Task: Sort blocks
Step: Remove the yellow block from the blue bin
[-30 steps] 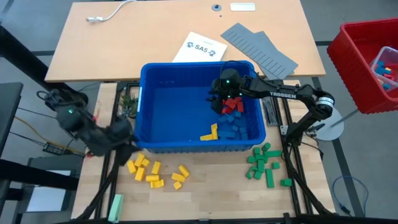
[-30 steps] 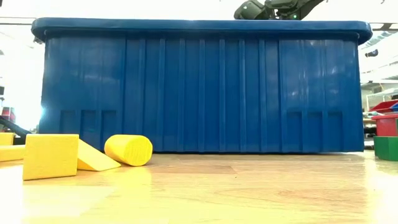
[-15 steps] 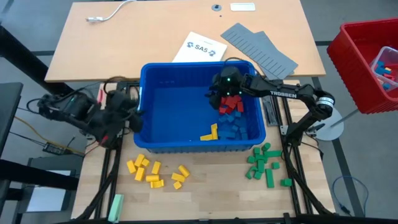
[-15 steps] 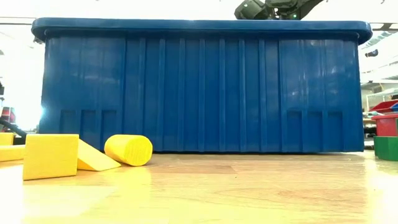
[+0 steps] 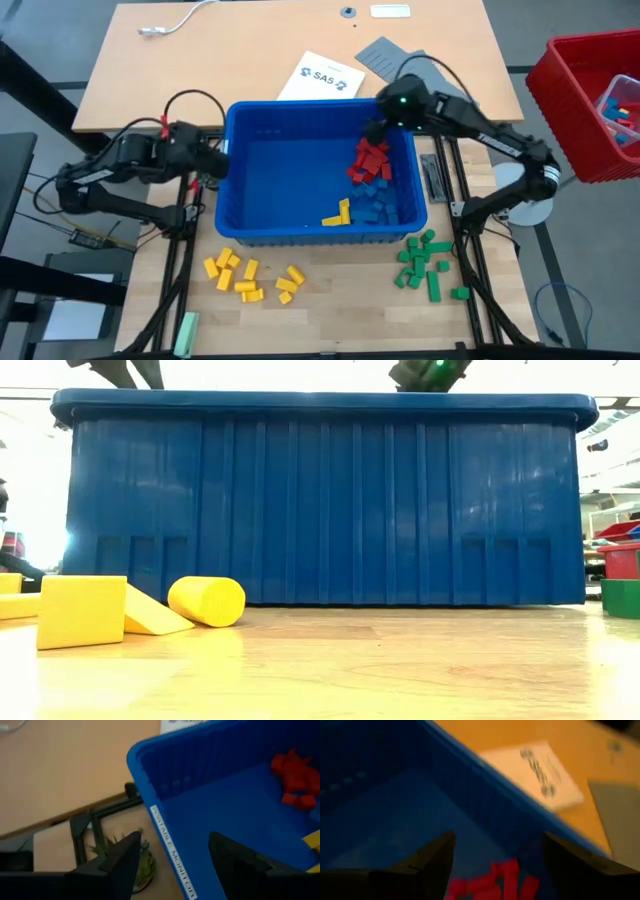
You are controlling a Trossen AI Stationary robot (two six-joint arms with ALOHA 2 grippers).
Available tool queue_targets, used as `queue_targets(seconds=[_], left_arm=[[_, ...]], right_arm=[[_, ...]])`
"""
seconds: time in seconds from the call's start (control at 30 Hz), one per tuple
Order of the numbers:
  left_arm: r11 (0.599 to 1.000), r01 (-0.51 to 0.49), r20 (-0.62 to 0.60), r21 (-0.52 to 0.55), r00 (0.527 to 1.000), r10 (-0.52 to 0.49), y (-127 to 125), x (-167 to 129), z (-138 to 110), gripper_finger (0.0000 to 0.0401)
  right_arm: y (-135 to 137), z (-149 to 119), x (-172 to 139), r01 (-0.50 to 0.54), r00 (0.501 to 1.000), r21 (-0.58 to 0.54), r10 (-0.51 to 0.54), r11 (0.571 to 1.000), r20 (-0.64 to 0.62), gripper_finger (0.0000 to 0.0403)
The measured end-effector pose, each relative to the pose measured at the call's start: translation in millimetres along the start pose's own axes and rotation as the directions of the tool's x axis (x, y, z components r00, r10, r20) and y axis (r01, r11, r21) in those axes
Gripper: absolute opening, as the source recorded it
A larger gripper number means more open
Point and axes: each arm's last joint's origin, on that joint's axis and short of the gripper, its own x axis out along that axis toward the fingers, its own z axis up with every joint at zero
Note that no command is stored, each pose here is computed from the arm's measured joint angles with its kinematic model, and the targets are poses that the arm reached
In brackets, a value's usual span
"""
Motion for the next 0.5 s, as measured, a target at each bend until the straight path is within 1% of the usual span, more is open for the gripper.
queue_targets(seconds=[0.07, 0.13, 0.2, 0.23, 0.27, 0.3, 0.33, 0.37, 0.4, 0.43, 0.5], left_arm=[[1.000, -0.008, -0.033, 0.002, 0.999, 0.008, 0.1, 3.8, 1.4, 0.0243], [1.000, -0.011, -0.064, 0.026, 0.998, 0.012, -0.8, 7.3, 1.2, 0.0243], [0.997, 0.003, -0.100, 0.082, 0.995, 0.005, -2.6, 11.1, -2.7, 0.0243], [0.993, 0.016, -0.118, 0.115, 0.993, -0.002, -3.9, 13.0, -4.6, 0.0243], [0.988, 0.040, -0.132, 0.150, 0.991, -0.021, -6.0, 14.6, -6.2, 0.0243], [0.980, 0.083, -0.145, 0.180, 0.988, -0.057, -8.6, 15.3, -7.5, 0.0243], [0.965, 0.156, -0.165, 0.211, 0.979, -0.122, -12.6, 15.3, -8.9, 0.0243], [0.939, 0.248, -0.191, 0.239, 0.960, -0.205, -17.4, 14.9, -10.0, 0.0243], [0.904, 0.338, -0.213, 0.262, 0.934, -0.288, -23.0, 15.0, -10.8, 0.0243], [0.861, 0.422, -0.234, 0.285, 0.901, -0.364, -29.3, 15.4, -11.4, 0.0243], [0.748, 0.577, -0.288, 0.327, 0.815, -0.503, -42.1, 17.2, -14.6, 0.0243]], right_arm=[[-6.6, -5.0, -9.2, 0.013, 0.998, 0.057, -0.010, 0.998, -0.055, 0.0280], [-11.5, -12.3, -18.7, 0.024, 0.993, 0.087, -0.014, 0.996, -0.118, 0.0276], [-13.5, -20.6, -27.3, -0.008, 0.981, 0.101, 0.027, 0.995, -0.193, 0.0272], [-13.0, -24.4, -31.7, -0.054, 0.971, 0.104, 0.076, 0.993, -0.229, 0.0270], [-10.8, -27.2, -36.9, -0.126, 0.957, 0.092, 0.145, 0.988, -0.252, 0.0268], [-7.5, -29.4, -43.5, -0.212, 0.937, 0.077, 0.226, 0.974, -0.267, 0.0265], [-3.4, -31.1, -50.4, -0.297, 0.913, 0.063, 0.303, 0.953, -0.272, 0.0263], [1.3, -32.3, -57.4, -0.377, 0.886, 0.051, 0.376, 0.925, -0.272, 0.0261], [6.4, -33.2, -63.4, -0.450, 0.855, 0.035, 0.442, 0.892, -0.271, 0.0259], [12.0, -34.1, -68.3, -0.516, 0.822, 0.016, 0.500, 0.856, -0.273, 0.0257], [23.2, -37.1, -76.3, -0.610, 0.763, -0.033, 0.576, 0.791, -0.293, 0.0252]])
